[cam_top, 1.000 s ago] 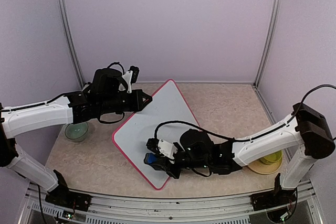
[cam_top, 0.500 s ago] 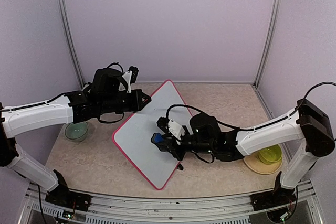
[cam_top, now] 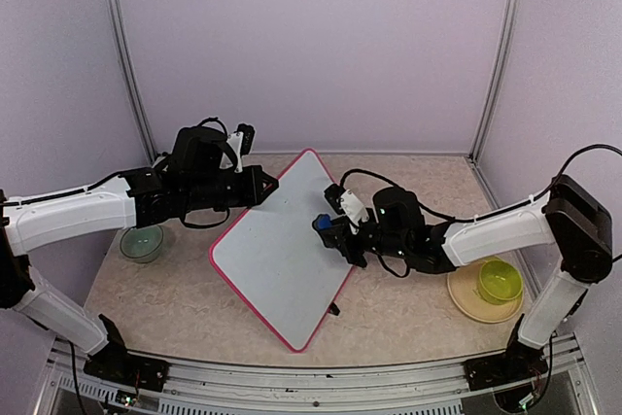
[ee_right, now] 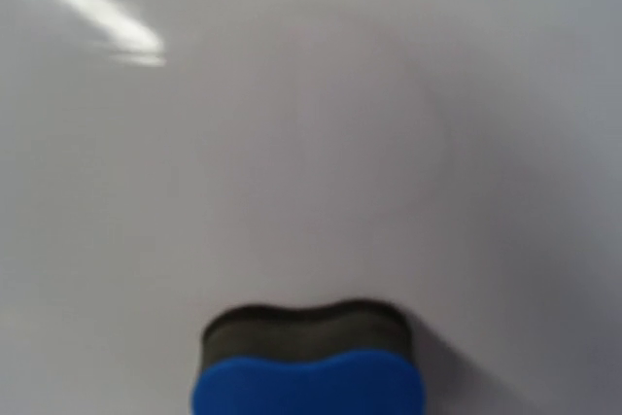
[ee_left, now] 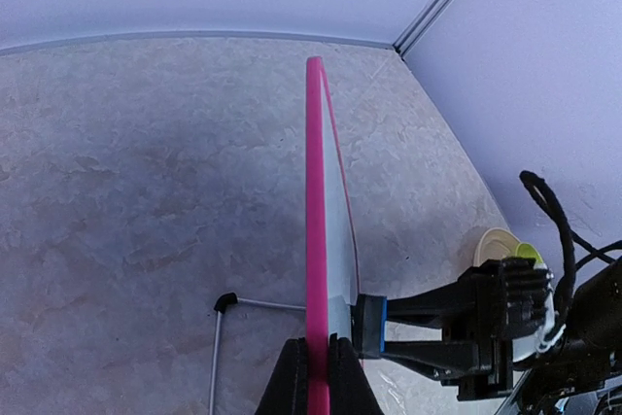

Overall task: Erase the whiteboard
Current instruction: Erase the whiteboard at the center of the board.

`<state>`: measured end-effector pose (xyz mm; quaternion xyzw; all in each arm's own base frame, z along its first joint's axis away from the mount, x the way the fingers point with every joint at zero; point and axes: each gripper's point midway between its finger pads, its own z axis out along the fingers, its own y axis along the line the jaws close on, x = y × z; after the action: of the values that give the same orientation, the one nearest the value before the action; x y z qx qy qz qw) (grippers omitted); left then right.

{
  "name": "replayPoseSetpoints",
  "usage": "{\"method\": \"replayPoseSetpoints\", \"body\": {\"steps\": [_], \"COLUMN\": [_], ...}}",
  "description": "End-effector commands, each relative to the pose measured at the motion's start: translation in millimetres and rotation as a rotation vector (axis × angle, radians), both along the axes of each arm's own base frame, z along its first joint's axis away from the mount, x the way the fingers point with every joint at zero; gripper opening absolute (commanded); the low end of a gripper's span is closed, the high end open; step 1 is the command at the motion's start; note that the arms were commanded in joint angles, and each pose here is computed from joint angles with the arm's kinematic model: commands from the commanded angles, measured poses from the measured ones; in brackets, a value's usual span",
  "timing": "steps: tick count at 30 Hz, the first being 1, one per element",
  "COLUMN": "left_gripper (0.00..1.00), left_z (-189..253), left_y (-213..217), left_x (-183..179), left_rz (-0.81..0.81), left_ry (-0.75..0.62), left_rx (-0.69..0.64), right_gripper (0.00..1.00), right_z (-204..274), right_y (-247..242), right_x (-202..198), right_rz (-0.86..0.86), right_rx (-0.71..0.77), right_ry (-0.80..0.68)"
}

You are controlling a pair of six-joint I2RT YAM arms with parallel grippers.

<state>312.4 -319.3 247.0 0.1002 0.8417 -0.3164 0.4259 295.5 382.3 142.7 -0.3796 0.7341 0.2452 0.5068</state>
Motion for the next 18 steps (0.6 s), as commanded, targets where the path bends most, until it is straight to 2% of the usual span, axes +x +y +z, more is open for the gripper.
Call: {"method": "replayPoseSetpoints", "body": {"steps": [1, 10, 18], "left_gripper": [0.0, 0.0, 0.0], "left_z": [-26, -25, -21], "left_y": [-15, -13, -6], "left_x": [-20, -20, -17], "left_rz": [-0.096, -0.086, -0.051], "left_ry": [0.095, 0.095, 0.084], "left_rx": [0.042, 0.043, 0.045], "right_gripper": [0.0, 0.0, 0.0], "right_z": [-56, -93, -106], "right_y": [-38, -67, -88], "right_x": [29, 57, 62], "right_rz": [-0.142, -0.256, -0.352], "right_rx": [-0.125, -0.171, -0.233], "right_ry": [0.12, 0.217, 0.221]}}
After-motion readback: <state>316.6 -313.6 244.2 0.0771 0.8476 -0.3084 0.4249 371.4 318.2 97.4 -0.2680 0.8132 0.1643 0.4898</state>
